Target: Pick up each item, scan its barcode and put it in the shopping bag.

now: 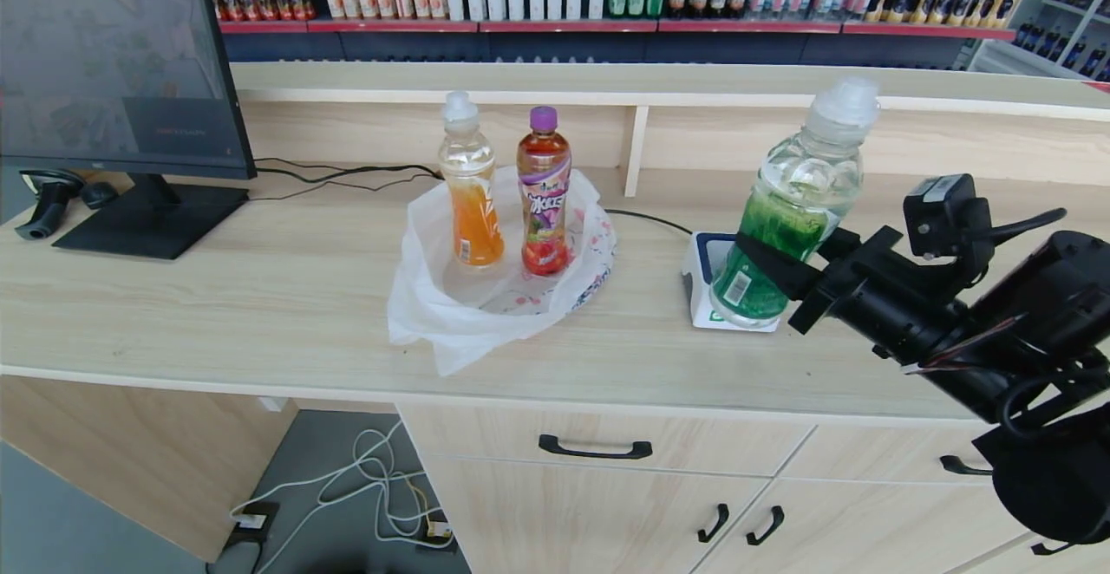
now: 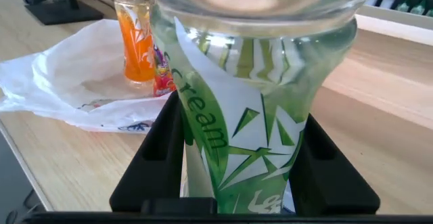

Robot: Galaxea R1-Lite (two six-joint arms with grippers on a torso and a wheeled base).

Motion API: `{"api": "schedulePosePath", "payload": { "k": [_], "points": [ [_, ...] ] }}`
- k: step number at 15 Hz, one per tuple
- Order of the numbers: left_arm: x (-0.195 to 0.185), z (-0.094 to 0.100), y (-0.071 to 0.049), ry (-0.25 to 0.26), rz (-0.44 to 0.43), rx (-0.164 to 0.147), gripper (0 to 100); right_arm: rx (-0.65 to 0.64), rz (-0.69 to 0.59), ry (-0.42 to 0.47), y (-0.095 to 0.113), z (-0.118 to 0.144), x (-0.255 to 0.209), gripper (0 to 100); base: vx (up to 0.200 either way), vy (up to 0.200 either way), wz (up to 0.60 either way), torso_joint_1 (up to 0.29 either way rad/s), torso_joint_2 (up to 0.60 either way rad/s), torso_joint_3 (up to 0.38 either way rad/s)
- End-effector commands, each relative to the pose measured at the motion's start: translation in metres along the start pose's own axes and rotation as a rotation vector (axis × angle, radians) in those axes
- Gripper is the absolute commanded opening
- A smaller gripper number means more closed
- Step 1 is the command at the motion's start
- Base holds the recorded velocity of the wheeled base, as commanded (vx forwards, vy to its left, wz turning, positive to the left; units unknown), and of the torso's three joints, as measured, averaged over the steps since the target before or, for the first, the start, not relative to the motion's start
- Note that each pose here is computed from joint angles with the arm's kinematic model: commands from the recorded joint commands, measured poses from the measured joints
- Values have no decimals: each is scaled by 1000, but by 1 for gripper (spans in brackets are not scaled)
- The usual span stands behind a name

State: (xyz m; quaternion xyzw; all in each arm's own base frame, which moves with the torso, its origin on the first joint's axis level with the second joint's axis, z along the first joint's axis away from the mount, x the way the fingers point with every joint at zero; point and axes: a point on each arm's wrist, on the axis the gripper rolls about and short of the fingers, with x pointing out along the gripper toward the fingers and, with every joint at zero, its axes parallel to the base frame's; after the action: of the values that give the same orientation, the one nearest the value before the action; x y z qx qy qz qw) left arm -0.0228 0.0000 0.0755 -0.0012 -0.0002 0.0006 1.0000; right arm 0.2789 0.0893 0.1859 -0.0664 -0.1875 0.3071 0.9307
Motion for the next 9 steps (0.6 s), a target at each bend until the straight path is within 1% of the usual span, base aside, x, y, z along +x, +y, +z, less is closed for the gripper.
{"api": "schedulePosePath", "payload": {
  "k": [1, 4, 5, 6, 9],
  "points": [
    [0, 0, 0, 0, 0, -1, 100, 6, 5, -10, 3, 6, -4, 0, 0, 0, 0, 0, 0, 0],
    [0, 0, 0, -1, -1, 1, 100, -1, 6, -41, 3, 15, -3, 0, 0, 0, 0, 0, 0, 0],
    [0, 0, 0, 0, -1, 1, 100, -15, 1, -83, -1, 23, 4, 0, 0, 0, 0, 0, 0, 0],
    [0, 0, 0, -1, 0, 1, 100, -6, 0, -96, -2, 25, 6, 0, 0, 0, 0, 0, 0, 0],
    [0, 0, 0, 0, 0, -1, 100, -2, -2, -100, -3, 26, 6, 0, 0, 0, 0, 0, 0, 0]
  ]
}}
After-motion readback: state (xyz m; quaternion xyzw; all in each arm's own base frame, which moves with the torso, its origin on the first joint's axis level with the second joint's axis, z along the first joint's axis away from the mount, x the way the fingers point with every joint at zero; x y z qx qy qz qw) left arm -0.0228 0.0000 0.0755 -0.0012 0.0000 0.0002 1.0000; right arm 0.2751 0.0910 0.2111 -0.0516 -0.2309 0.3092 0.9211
